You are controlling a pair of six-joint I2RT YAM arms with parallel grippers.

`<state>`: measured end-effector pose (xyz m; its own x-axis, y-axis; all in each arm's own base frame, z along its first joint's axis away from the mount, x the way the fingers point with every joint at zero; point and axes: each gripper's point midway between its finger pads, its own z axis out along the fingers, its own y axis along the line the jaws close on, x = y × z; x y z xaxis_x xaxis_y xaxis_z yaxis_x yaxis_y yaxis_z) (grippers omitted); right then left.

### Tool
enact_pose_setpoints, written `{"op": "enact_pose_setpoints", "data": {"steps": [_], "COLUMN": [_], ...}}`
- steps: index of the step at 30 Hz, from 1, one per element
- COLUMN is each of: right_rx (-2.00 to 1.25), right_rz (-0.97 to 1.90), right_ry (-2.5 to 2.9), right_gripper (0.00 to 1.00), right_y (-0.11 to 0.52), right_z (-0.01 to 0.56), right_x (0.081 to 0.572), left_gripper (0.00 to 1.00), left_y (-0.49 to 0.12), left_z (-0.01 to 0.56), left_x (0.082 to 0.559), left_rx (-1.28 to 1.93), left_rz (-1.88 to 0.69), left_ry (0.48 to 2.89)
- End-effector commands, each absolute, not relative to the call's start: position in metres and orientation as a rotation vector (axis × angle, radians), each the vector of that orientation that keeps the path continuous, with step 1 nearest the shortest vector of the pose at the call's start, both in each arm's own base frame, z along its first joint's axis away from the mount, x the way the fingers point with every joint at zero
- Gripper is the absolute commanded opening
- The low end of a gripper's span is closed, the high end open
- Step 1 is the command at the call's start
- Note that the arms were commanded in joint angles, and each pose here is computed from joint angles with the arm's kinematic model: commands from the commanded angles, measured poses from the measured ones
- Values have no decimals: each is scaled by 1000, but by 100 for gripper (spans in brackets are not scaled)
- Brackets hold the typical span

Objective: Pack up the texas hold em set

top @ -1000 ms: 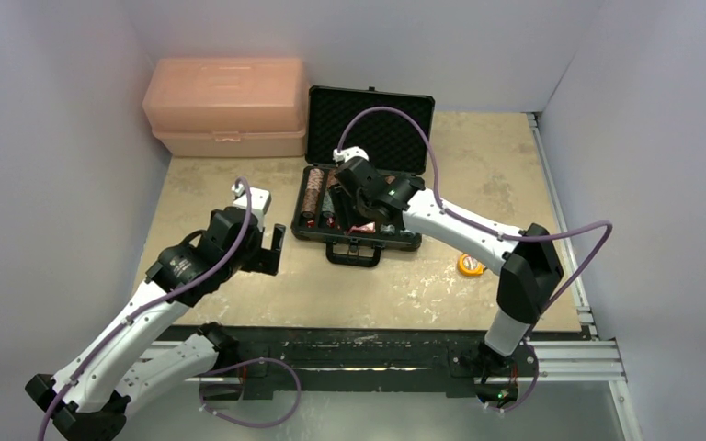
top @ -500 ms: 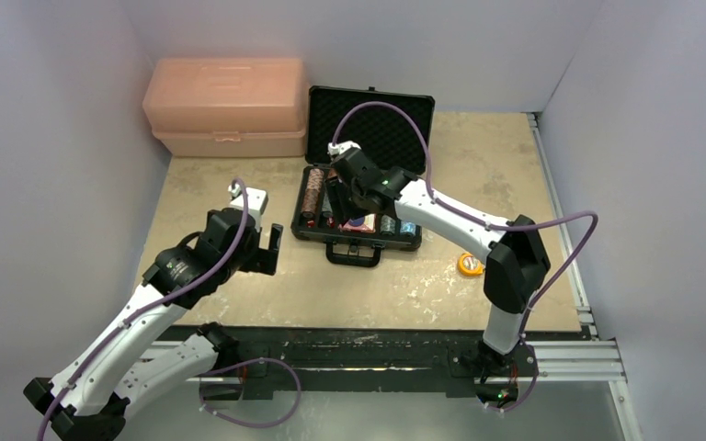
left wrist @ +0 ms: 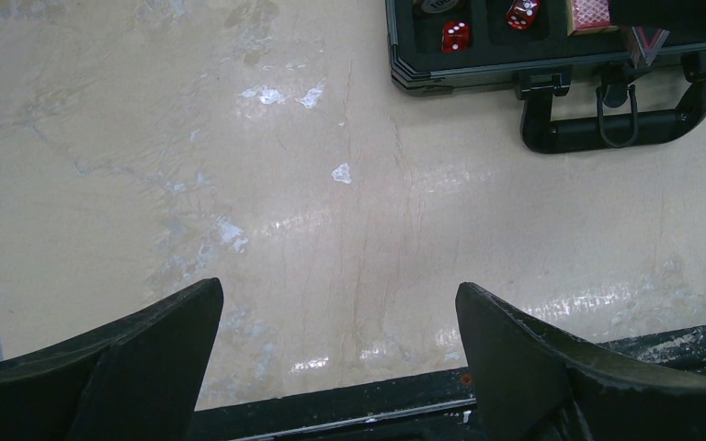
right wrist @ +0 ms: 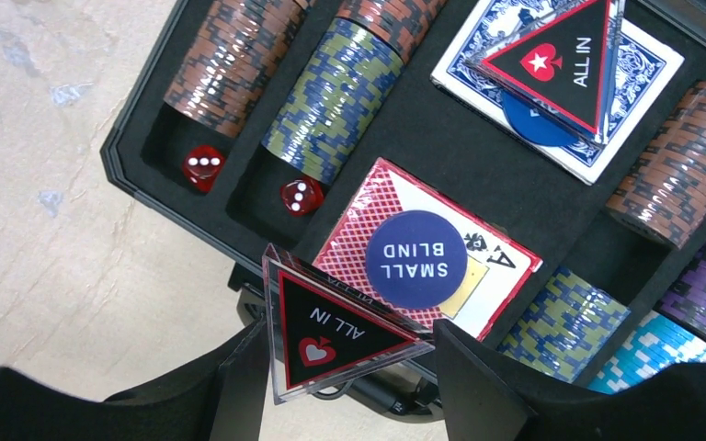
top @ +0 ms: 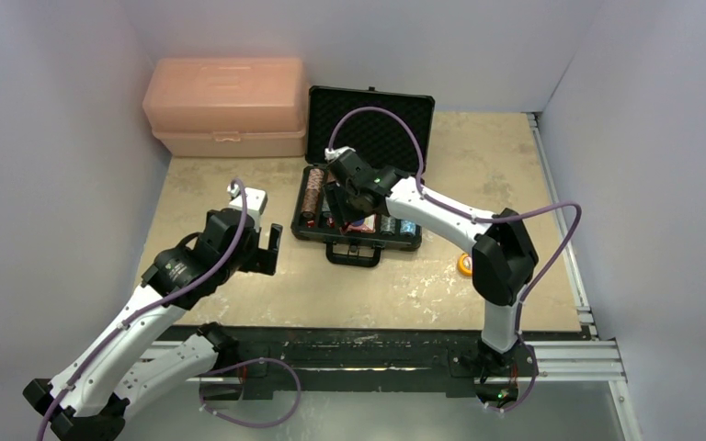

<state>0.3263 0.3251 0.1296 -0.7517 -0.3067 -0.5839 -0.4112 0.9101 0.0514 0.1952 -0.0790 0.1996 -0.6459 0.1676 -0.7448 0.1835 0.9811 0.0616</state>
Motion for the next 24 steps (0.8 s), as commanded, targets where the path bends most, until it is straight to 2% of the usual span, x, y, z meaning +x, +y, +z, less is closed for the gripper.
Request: {"op": "enact_pose_setpoints", "data": {"steps": [1, 24], "right_rx": [-459, -426], "right_rz": [237, 154], "right_ry": [2443, 2474], "right_gripper": [46, 47], "right_y": [320, 305], "right_z": [145, 124], "right_x": [342, 368], "left_gripper": [98, 98], "left_y": [-76, -74], "left_z": [203, 203], "left_x": [196, 196], "left_rx": [242, 238], "left_rz": [-6, -1], "left_ry": [2265, 2262]}}
